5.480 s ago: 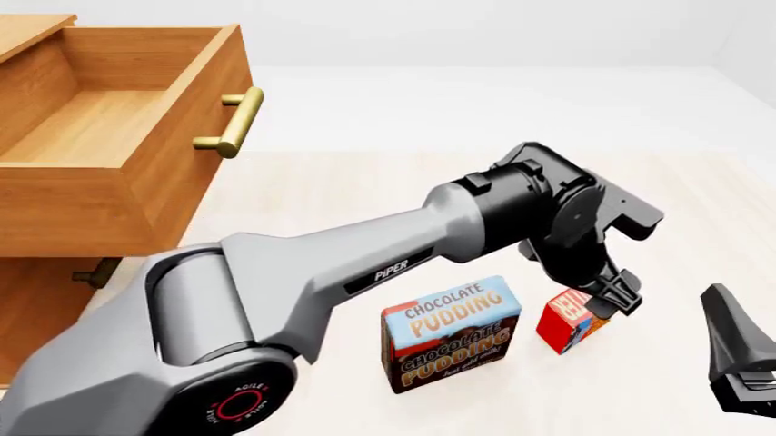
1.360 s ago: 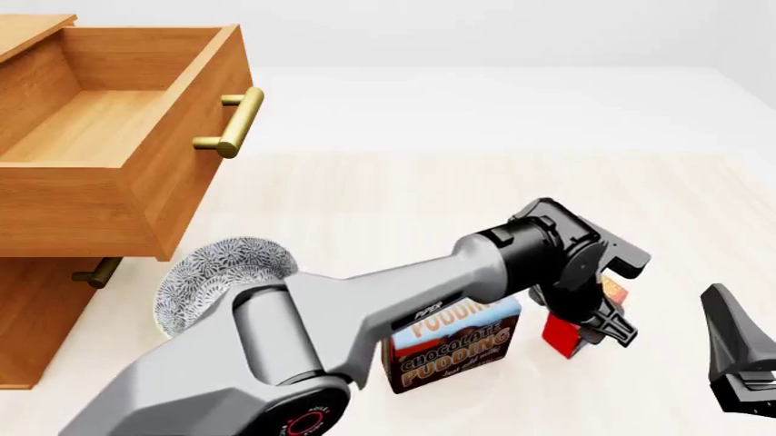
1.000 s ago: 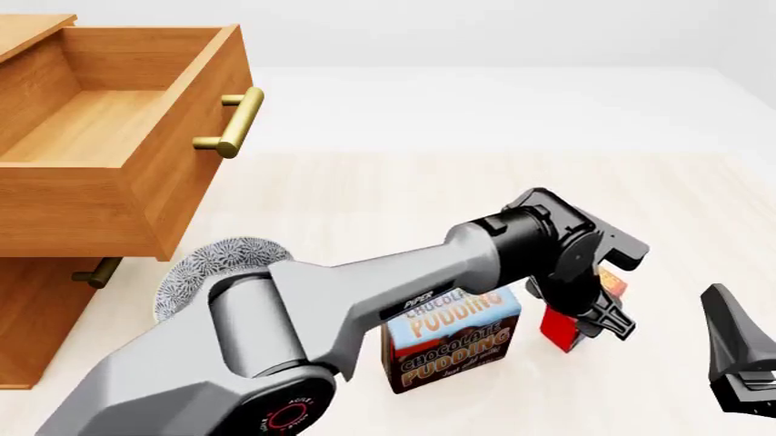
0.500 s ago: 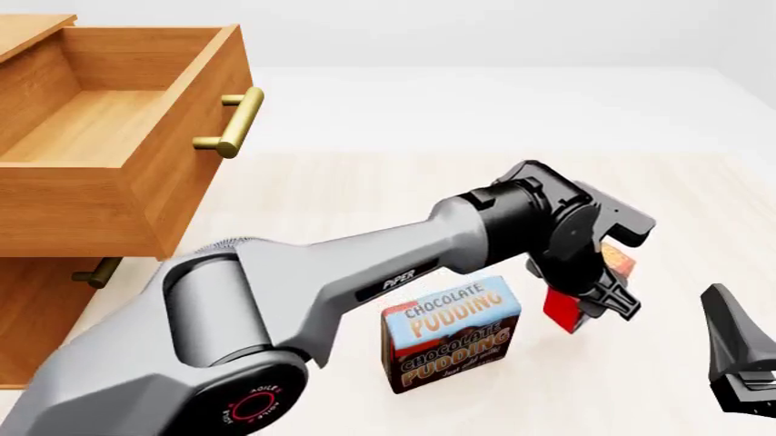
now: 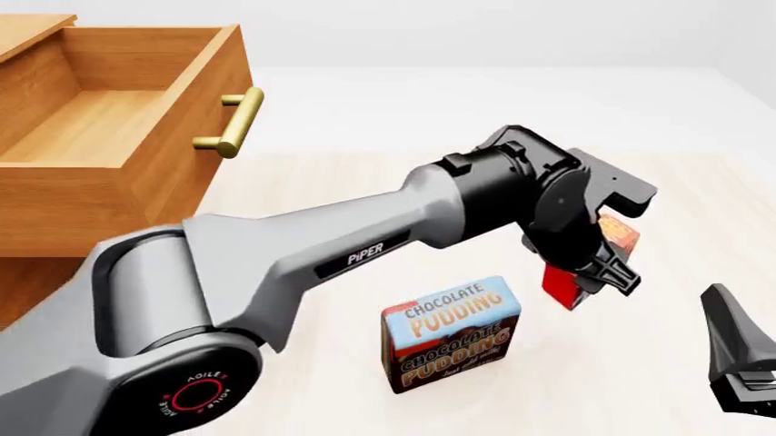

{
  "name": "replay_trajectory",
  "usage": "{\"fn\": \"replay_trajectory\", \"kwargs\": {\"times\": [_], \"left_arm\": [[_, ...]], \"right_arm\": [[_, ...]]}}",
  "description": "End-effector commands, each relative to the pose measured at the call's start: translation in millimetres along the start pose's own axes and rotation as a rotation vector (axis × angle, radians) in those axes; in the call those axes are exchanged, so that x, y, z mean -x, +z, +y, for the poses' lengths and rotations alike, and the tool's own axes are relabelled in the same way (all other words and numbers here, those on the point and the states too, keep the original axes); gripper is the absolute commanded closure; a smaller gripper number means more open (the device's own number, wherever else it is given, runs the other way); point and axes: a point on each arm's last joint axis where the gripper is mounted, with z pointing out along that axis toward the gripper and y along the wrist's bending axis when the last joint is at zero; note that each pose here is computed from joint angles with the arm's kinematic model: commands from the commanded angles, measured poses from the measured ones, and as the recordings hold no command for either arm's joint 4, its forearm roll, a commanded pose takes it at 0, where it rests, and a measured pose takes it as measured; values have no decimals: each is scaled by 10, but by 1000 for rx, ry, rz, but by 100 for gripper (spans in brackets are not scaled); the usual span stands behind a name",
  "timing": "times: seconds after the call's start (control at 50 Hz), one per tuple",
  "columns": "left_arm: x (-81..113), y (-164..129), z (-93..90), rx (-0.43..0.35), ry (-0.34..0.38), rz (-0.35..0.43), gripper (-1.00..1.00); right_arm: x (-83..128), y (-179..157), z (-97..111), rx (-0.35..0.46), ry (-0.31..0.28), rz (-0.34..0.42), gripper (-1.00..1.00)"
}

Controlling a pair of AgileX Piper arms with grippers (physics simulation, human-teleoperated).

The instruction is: Put the butter at the back in the top drawer of the cabinet and close it.

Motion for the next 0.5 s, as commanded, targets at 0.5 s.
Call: {"fn": "replay_trajectory", "kwargs": {"times": [0.5], "left_arm": [[79, -1058, 347, 47, 54, -142, 100]], "right_arm": [[0, 0, 0, 0, 0, 0, -100]]}}
